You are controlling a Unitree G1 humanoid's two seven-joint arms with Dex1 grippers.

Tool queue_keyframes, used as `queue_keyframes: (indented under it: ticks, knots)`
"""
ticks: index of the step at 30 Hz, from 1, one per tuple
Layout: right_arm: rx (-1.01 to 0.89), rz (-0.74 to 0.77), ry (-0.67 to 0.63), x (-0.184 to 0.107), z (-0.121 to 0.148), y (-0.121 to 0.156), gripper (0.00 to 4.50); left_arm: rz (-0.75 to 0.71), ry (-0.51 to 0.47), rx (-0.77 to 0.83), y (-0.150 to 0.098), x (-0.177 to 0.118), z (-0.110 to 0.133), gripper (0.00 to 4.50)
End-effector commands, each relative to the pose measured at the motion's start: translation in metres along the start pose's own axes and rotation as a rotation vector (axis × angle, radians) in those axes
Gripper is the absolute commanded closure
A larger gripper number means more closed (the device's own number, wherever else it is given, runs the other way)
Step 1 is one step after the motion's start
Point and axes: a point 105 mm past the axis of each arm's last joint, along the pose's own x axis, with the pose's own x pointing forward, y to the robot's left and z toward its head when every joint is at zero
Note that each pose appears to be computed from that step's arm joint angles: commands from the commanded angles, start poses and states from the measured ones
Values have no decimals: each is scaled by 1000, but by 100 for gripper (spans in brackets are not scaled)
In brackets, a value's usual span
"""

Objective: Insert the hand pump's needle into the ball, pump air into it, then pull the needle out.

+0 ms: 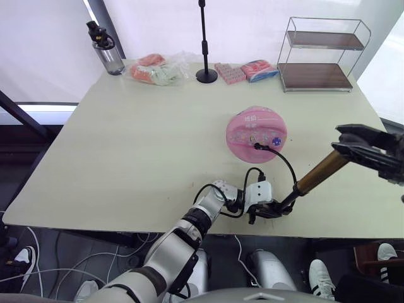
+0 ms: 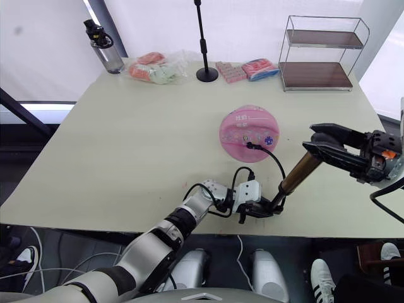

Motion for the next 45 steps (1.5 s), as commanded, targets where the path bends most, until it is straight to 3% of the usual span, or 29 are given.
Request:
queue_keyframes:
  ticks: [1, 16, 39, 45]
  knots:
    - [-55, 48, -61, -1, 24, 11, 277, -10, 116, -98, -12, -7, -37, 350]
    - [-31, 62, -29, 1, 22, 13, 277, -14, 118, -98, -13, -7, -38, 350]
    - [28, 4, 237, 15, -146, 1, 277, 2, 119, -101, -11, -7, -38, 350]
    - [2, -5, 250, 17, -174, 3, 277, 5, 116, -104, -11, -7, -39, 350]
